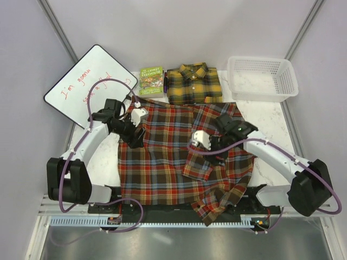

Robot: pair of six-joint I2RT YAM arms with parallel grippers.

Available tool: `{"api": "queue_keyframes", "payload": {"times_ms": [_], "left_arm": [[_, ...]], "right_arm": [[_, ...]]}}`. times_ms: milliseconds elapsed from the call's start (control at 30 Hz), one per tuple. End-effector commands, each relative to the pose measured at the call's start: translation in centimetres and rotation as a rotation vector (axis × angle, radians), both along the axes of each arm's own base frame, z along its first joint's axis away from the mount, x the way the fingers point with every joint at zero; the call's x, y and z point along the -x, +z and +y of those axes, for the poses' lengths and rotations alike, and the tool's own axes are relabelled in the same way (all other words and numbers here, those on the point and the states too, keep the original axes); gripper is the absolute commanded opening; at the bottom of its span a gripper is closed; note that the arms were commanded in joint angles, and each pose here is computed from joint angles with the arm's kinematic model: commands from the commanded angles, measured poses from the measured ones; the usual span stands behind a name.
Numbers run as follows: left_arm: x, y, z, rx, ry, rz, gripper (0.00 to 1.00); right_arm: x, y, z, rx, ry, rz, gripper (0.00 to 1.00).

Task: Fold and stack the long sleeve shirts
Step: Flatten the shirt out

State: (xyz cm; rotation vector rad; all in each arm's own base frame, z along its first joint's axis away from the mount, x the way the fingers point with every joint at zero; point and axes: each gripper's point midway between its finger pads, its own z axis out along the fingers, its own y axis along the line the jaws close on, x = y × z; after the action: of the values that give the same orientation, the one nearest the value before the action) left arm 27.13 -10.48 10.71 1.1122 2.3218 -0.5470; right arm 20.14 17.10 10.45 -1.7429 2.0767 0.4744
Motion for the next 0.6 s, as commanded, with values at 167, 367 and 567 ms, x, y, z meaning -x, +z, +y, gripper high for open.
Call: {"api": "queue_keyframes", "payload": {"times_ms": [167,367,567], "left_arm": [[1.6,0.8,-1.2,0.120,0.080,0.075,0.95],[1.7,0.9,-1.1,0.121,0.098,0.070,0.96],[1.6,1.0,-1.0,0.118,0.096,0.064,0.97]], "right_arm": [[2.5,-3.5,3.8,0.024,0.159,-0.168,0.83],[3.1,-5.3,4.8,0.080,0.233,-0.230,0.84],[5.1,-6.4,4.6,0.129,0.327,-0.212,0.85]]}}
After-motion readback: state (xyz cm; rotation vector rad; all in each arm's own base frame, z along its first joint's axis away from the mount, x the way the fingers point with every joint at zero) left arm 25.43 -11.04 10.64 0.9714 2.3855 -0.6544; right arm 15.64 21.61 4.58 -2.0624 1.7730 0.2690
